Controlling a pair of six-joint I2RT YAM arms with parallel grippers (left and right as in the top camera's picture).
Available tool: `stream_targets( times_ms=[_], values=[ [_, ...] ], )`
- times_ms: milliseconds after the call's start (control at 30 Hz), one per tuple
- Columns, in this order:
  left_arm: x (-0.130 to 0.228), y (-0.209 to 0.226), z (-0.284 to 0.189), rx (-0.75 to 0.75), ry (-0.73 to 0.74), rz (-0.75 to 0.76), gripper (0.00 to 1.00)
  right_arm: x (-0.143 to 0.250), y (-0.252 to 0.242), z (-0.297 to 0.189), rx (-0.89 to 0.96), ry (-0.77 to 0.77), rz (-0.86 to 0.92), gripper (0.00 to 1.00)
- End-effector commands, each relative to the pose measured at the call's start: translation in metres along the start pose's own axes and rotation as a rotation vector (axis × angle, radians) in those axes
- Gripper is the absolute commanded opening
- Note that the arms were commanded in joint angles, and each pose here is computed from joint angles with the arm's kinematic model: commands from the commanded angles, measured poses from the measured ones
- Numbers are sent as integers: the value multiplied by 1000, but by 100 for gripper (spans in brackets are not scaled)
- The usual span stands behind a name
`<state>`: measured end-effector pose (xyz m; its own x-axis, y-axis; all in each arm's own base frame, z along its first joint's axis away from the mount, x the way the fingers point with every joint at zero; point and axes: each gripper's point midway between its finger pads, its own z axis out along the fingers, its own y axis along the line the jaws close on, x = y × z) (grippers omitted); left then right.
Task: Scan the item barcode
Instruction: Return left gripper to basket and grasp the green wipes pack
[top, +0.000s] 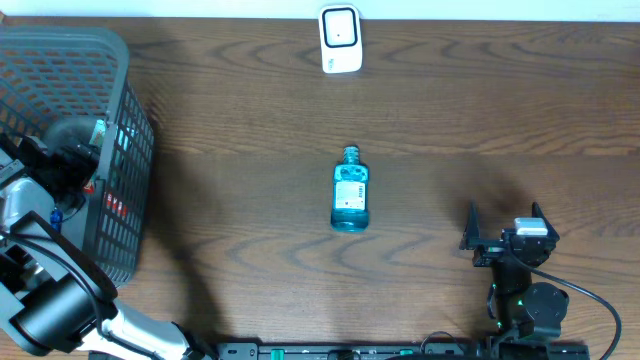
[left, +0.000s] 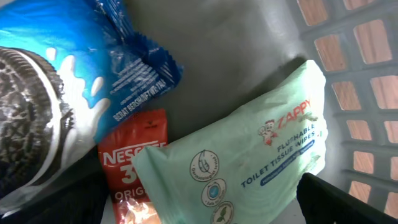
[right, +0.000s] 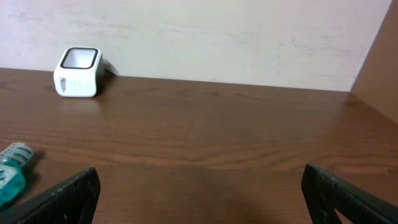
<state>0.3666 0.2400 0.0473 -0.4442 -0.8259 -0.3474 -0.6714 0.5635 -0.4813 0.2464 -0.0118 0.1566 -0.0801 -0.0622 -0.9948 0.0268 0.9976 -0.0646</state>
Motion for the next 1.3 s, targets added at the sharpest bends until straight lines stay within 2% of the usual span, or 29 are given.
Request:
stream_targets(
  times_ms=[0, 200, 367, 600, 900, 1267],
  values=[
    [26, 13, 20, -5, 90, -30, 98, 1, 1, 0, -5, 1, 11, 99],
    [23, 14, 15, -25, 74, -39, 98, 1, 1, 0, -5, 1, 11, 99],
    [-1, 14, -19, -114, -41, -40, 98, 1, 1, 0, -5, 1, 11, 99],
    [-27, -15, -62, -64, -175, 13, 98, 1, 1, 0, -5, 1, 11, 99],
    [-17, -7, -33, -66, -113, 6, 98, 1, 1, 0, -5, 1, 11, 99],
    [-1, -22, 17, 28, -43, 108, 98, 1, 1, 0, -5, 1, 11, 99]
  ],
)
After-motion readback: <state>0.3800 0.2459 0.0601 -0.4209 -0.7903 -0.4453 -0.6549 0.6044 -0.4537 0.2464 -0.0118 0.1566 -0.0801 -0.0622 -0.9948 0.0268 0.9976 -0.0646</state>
